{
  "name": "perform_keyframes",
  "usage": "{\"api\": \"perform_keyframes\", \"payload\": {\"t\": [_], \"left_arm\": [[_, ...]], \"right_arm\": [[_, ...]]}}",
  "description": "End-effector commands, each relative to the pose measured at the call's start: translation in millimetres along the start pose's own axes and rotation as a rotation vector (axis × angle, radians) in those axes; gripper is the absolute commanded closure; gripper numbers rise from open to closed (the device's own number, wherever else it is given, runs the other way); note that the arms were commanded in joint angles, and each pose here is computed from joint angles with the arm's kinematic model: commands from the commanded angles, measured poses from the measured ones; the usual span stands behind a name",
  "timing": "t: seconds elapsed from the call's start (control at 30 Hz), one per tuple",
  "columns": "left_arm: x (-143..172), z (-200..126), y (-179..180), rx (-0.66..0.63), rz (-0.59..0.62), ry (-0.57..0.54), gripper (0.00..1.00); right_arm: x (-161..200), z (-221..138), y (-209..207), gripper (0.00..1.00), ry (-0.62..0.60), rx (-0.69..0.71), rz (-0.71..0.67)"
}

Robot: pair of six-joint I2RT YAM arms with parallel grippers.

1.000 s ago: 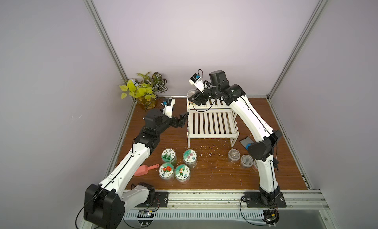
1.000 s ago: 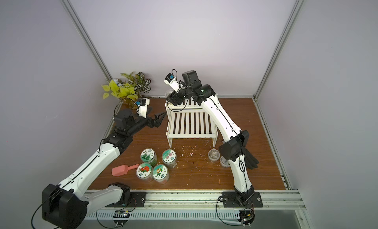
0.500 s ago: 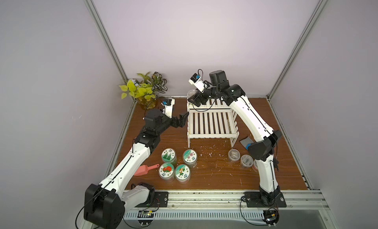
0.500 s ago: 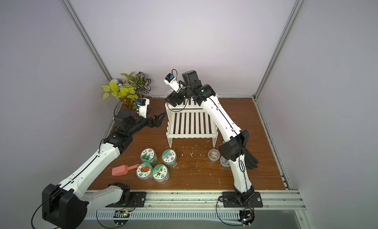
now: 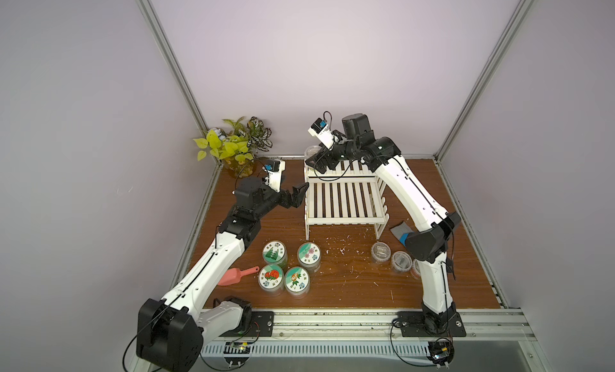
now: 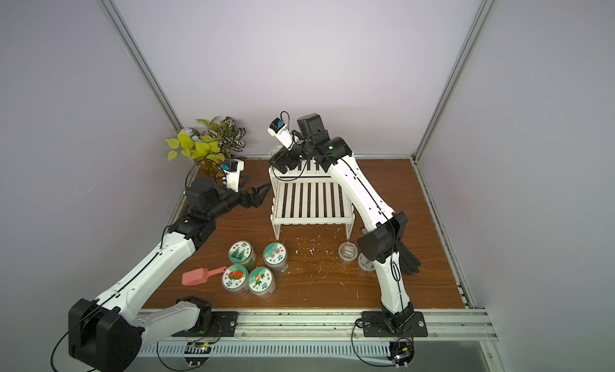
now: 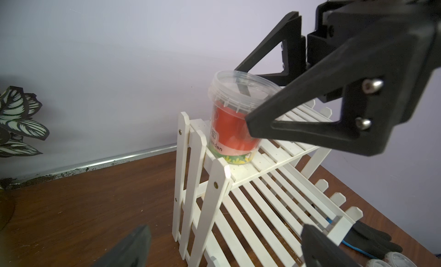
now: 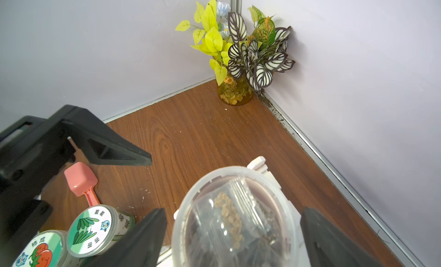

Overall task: Place the seed container on the shelf
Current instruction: Place the seed jar on the shelf, then pick up the seed jar at the center of the board.

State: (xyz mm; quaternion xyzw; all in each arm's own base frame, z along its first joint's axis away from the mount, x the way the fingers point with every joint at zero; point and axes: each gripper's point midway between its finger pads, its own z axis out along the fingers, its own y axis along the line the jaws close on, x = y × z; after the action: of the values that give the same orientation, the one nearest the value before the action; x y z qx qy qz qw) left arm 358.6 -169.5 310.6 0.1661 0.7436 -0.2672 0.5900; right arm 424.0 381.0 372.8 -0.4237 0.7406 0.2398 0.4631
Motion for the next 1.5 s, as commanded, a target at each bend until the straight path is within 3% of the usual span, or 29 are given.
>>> {"api": "perform_keyframes", "payload": {"t": [0.0,0.67,0.9,1.23,1.47], "left_arm": [[-16,-2,-4,0.025,0.006,-0.032,0.00],[-12,-8,-13,0.065,0.000,-0.010,0.00],[11,-24,-30,0.128,0.012,-0.021,0.00],[46,-44,-86,0.286,0.015,-0.059,0.00],[59,-49,-97,0.335,-0.009,-0.059,0.00]], "right_arm": [[-40,-43,4,0.04,-0.120,0.025,-0.014],[-41,-68,2,0.04,-0.141,0.082,0.033],[-30,-92,5,0.03,-0.175,0.133,0.072],[25,-154,22,0.02,-0.281,0.217,0.184],[99,-177,17,0.01,-0.211,0.353,0.308]]}}
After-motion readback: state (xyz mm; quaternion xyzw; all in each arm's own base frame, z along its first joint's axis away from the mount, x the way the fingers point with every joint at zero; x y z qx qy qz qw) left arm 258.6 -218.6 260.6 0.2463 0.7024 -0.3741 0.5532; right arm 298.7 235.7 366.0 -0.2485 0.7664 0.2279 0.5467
